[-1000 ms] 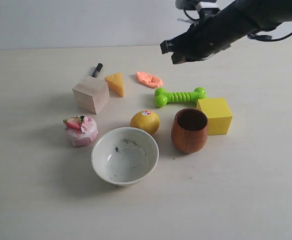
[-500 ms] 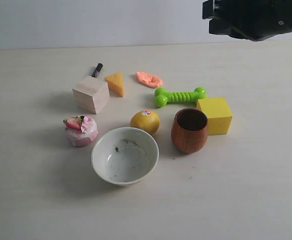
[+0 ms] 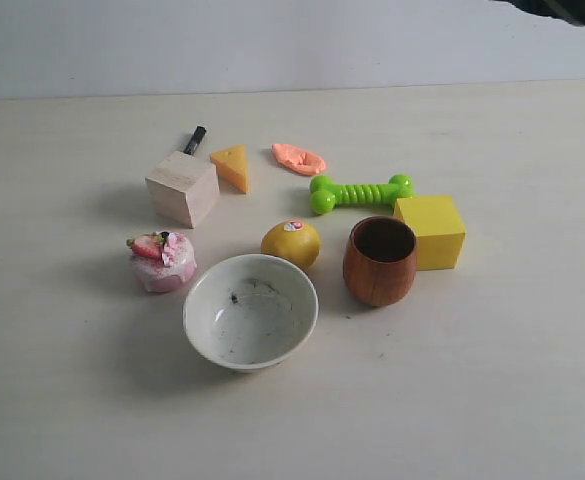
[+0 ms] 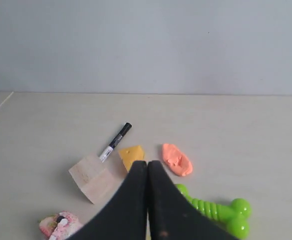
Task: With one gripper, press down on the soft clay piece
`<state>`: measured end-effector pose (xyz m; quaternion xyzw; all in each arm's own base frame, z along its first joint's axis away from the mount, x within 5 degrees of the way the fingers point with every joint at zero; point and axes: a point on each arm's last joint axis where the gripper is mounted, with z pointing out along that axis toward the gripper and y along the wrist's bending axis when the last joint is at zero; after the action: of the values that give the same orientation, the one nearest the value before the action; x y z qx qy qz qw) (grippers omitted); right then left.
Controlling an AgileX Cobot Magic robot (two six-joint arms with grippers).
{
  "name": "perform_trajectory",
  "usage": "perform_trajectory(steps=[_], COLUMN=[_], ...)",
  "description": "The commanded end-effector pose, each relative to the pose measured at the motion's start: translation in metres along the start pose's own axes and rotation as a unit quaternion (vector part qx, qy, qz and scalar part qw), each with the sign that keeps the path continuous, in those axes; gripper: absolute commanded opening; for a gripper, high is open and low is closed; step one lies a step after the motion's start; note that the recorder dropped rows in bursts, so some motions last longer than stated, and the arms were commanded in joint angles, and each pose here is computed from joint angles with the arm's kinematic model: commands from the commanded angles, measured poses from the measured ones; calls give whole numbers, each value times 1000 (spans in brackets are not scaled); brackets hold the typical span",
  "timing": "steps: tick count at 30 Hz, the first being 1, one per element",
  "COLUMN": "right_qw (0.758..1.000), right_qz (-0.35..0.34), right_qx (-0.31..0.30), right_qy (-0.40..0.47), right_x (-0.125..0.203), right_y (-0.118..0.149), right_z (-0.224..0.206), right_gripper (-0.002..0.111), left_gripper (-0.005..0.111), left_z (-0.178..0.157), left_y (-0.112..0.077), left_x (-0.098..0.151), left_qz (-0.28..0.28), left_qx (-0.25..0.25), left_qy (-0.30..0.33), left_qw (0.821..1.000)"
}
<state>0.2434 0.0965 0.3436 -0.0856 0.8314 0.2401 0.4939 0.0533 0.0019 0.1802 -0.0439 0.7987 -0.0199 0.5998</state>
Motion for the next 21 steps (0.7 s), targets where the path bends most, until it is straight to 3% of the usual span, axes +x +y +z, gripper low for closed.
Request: perform_trajectory(steps=[1, 7, 13, 21], right_qw=[998, 994, 990, 963], right_qz=[-53, -75, -72, -66], right_qx=[19, 41, 93, 221], right_qy=[-19, -62, -71, -137], right_x=[-4, -14, -17, 21], right_y=[-1, -4, -24, -47], right_z=[-10, -31, -72, -132], right_gripper=[0, 0, 0, 0], left_gripper=[0, 0, 0, 0], left_z=[0, 0, 0, 0], left_y=[0, 0, 0, 0], left_x=[-1, -1, -1, -1], left_qz=[-4, -4, -4, -4], left_qx=[1, 1, 1, 1], left_qy=[-6, -6, -6, -6], left_qw=[1000, 1000, 1000, 1000])
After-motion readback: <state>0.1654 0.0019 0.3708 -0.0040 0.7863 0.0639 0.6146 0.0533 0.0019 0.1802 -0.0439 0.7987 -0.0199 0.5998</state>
